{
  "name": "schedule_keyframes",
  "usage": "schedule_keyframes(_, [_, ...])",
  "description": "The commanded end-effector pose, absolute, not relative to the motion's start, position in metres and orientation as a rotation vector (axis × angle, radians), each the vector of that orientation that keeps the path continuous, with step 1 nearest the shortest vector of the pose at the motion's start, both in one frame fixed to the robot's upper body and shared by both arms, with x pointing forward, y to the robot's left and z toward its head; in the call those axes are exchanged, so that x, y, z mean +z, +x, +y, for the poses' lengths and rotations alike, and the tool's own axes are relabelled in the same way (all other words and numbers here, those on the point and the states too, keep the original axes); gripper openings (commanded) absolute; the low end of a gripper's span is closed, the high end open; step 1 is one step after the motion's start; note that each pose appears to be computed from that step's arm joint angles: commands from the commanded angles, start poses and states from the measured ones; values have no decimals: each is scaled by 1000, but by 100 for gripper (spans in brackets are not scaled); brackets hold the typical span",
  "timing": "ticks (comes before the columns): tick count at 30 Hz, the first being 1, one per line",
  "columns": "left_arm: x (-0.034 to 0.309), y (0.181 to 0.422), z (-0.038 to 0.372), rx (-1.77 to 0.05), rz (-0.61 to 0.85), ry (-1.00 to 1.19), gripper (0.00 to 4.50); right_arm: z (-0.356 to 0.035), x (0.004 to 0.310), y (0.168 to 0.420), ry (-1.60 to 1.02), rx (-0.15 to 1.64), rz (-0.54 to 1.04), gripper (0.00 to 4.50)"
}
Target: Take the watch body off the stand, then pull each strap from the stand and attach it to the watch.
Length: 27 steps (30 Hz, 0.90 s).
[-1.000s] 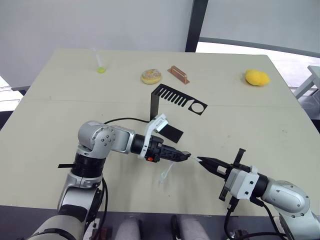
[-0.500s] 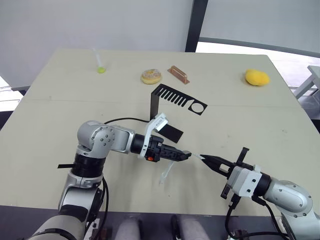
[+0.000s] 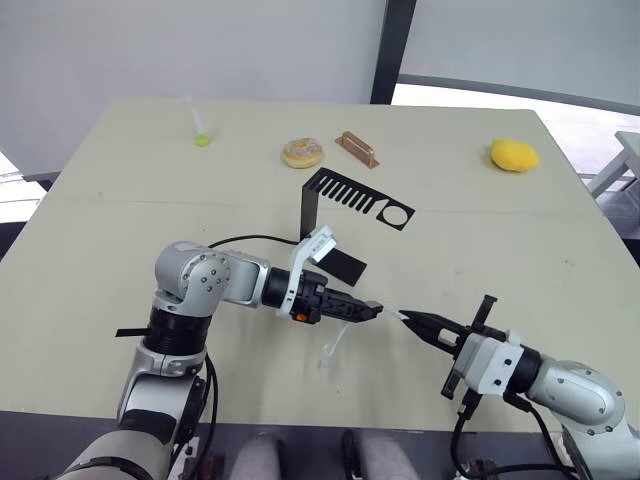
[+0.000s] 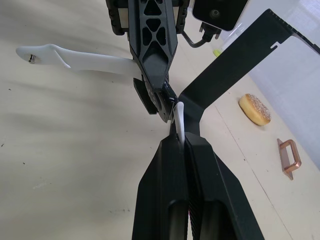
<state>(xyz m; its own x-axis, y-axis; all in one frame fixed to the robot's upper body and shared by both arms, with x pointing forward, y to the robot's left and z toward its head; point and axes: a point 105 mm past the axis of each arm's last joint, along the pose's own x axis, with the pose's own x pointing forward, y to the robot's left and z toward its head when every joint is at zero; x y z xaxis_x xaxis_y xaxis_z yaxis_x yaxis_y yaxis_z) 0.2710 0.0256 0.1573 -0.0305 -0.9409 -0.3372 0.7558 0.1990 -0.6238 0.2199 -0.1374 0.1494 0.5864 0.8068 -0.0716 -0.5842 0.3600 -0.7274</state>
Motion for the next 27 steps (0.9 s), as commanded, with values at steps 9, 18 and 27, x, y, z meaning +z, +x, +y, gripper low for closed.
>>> schedule_keyframes(9, [165, 267, 23, -1421, 773, -285, 159, -131, 153, 216, -778, 937, -364, 0])
schedule_keyframes(18, [162, 266, 24, -1417, 781, -277, 159, -131, 156, 218, -782, 928, -374, 0])
schedule_keyframes(27, [161, 267, 21, -1422, 778, -276, 159, -130, 156, 217, -785, 937, -371, 0])
